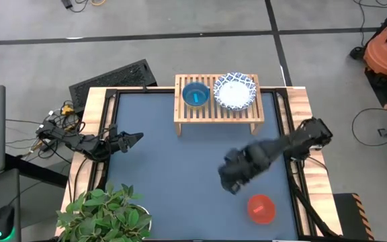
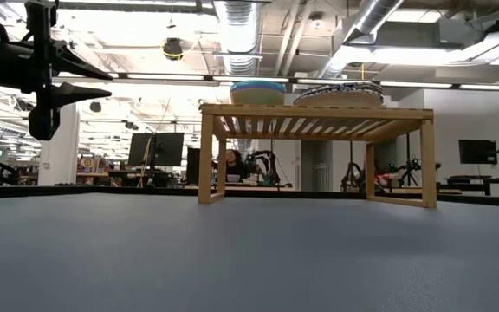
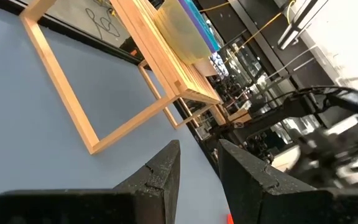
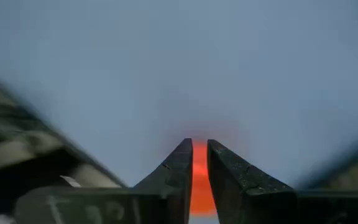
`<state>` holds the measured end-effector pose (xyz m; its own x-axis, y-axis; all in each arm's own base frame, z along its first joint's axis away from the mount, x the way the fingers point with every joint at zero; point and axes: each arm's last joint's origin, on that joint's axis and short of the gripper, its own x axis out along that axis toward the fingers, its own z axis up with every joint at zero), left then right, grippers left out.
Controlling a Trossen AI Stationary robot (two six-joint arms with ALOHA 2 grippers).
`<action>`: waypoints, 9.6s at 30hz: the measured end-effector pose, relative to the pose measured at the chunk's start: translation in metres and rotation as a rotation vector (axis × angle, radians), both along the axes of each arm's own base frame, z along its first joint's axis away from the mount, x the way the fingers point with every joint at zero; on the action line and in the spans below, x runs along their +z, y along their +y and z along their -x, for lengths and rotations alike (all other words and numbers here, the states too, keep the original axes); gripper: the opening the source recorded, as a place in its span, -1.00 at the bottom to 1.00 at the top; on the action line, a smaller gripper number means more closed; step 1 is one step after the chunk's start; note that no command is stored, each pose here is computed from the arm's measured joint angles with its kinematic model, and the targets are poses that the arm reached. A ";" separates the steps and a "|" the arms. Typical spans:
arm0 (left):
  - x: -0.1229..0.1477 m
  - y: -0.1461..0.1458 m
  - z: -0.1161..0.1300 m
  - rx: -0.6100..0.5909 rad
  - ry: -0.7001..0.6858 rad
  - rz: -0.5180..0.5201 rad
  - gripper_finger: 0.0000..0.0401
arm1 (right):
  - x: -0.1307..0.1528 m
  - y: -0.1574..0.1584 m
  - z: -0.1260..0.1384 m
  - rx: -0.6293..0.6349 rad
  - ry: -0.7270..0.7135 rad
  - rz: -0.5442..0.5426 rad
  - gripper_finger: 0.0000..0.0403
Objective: Place and stack bowls onto a shelf
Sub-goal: Stack the orange bowl on top of the blue bowl on the shelf, then return to Home Position
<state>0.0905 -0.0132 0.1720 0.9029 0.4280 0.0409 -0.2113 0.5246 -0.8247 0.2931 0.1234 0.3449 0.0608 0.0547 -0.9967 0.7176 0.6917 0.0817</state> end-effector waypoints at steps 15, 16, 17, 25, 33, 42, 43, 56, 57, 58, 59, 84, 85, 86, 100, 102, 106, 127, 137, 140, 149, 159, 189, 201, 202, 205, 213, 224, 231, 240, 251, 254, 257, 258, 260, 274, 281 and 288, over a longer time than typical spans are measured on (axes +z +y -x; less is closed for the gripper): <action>0.000 -0.001 0.000 -0.023 -0.003 0.003 -0.53 | -0.104 0.051 0.107 -0.155 0.271 -0.077 0.20; 0.000 -0.001 0.000 -0.023 -0.004 0.006 -0.53 | -0.109 0.052 0.111 -0.147 0.246 -0.102 0.20; 0.000 -0.001 0.000 -0.024 -0.005 0.008 -0.53 | -0.115 0.054 0.114 -0.138 0.228 -0.122 0.20; 0.000 -0.001 0.000 -0.023 -0.006 0.010 -0.53 | -0.163 0.057 0.129 -0.108 0.223 -0.164 0.19; 0.000 -0.001 0.000 -0.021 -0.006 0.010 -0.53 | -0.182 0.051 0.133 -0.137 0.234 -0.158 -0.13; 0.000 0.000 0.000 -0.011 -0.005 0.008 -0.53 | -0.178 0.048 0.128 -0.200 0.240 -0.159 -0.89; 0.000 0.000 0.000 -0.010 -0.005 0.008 -0.53 | -0.175 0.047 0.125 -0.210 0.242 -0.158 -0.89; 0.000 0.000 0.000 -0.008 -0.005 0.009 -0.53 | -0.033 -0.031 0.049 -0.125 0.025 -0.125 -0.89; 0.000 0.000 0.000 -0.008 -0.005 0.009 -0.53 | -0.020 -0.042 0.044 -0.136 -0.020 -0.106 -0.89; 0.000 0.000 0.000 -0.008 -0.005 0.009 -0.53 | -0.008 -0.053 0.040 -0.152 -0.067 -0.090 -0.89; 0.000 0.000 0.000 -0.008 -0.005 0.009 -0.53 | 0.004 -0.065 0.038 -0.167 -0.110 -0.072 -0.89; 0.000 -0.001 0.000 -0.022 -0.009 0.017 -0.53 | 0.079 -0.286 -0.039 -0.297 -0.625 0.266 -0.89; 0.000 -0.001 0.000 -0.021 -0.010 0.017 -0.53 | 0.077 -0.293 -0.042 -0.295 -0.621 0.262 -0.89; 0.000 -0.001 0.000 -0.021 -0.009 0.017 -0.53 | 0.073 -0.299 -0.045 -0.298 -0.615 0.255 -0.89; 0.000 0.000 0.000 -0.017 -0.010 0.017 -0.53 | 0.042 -0.316 -0.052 -0.271 -0.411 0.174 -0.89; 0.000 0.000 0.000 -0.008 -0.009 0.018 -0.53 | 0.042 -0.316 -0.052 -0.261 -0.410 0.177 -0.89; 0.000 0.000 0.000 0.013 -0.009 0.019 -0.53 | 0.042 -0.318 -0.051 -0.261 -0.410 0.180 -0.83; 0.000 0.000 0.000 0.014 -0.008 0.019 -0.53 | 0.079 -0.309 -0.034 -0.207 -0.572 0.271 -0.29; 0.000 0.001 0.000 0.023 -0.007 0.019 -0.53 | 0.151 -0.245 0.034 0.079 -0.724 0.418 -0.31; 0.000 0.001 0.000 0.023 -0.007 0.019 -0.53 | 0.164 -0.224 0.066 0.119 -0.705 0.427 -0.31; 0.000 0.001 0.000 0.026 -0.008 0.021 -0.53 | 0.179 -0.175 0.150 0.094 -0.697 0.603 -0.32; 0.018 0.003 0.005 0.042 0.028 -0.148 -0.53 | 0.114 -0.145 0.216 0.011 -1.005 0.592 -0.32; 0.003 0.001 0.004 -0.056 0.220 -0.281 -0.53 | -0.119 -0.131 0.215 0.146 -1.514 0.610 -0.32; 0.003 0.001 0.004 -0.056 0.272 -0.392 -0.53 | -0.164 -0.125 0.197 0.179 -1.597 0.566 -0.31; 0.003 0.001 0.004 -0.056 0.278 -0.406 -0.53 | -0.166 -0.124 0.196 0.191 -1.580 0.567 -0.31; 0.003 0.001 0.004 -0.055 0.294 -0.441 -0.53 | -0.167 -0.123 0.196 0.230 -1.566 0.594 -0.31; 0.003 -0.001 0.004 -0.094 0.305 -0.487 -0.53 | -0.175 -0.123 0.195 0.264 -1.484 0.576 -0.31; 0.003 -0.001 0.004 -0.099 0.343 -0.584 -0.53 | -0.176 -0.123 0.195 0.268 -1.474 0.576 -0.31; 0.003 -0.001 0.004 -0.099 0.345 -0.587 -0.53 | -0.176 -0.123 0.195 0.268 -1.472 0.576 -0.31; 0.003 -0.001 0.004 -0.099 0.343 -0.584 -0.53 | -0.177 -0.123 0.195 0.268 -1.471 0.575 -0.31; 0.002 -0.001 0.004 -0.099 0.343 -0.583 -0.53 | -0.177 -0.123 0.195 0.268 -1.469 0.575 -0.31; 0.002 -0.001 0.004 -0.099 0.343 -0.583 -0.53 | -0.177 -0.123 0.195 0.268 -1.469 0.575 -0.31; 0.002 -0.001 0.004 -0.099 0.343 -0.583 -0.53 | -0.177 -0.123 0.195 0.268 -1.469 0.575 -0.31; 0.002 -0.001 0.004 -0.099 0.343 -0.583 -0.53 | -0.177 -0.123 0.195 0.268 -1.469 0.575 -0.31; 0.002 -0.001 0.004 -0.099 0.344 -0.583 -0.53 | -0.177 -0.123 0.195 0.268 -1.469 0.575 -0.31; 0.002 -0.001 0.004 -0.100 0.344 -0.583 -0.53 | -0.177 -0.123 0.195 0.268 -1.469 0.575 -0.31; 0.002 -0.001 0.004 -0.099 0.344 -0.583 -0.53 | -0.177 -0.123 0.195 0.268 -1.469 0.575 -0.31; 0.002 -0.001 0.004 -0.100 0.344 -0.583 -0.53 | -0.177 -0.123 0.195 0.268 -1.469 0.575 -0.31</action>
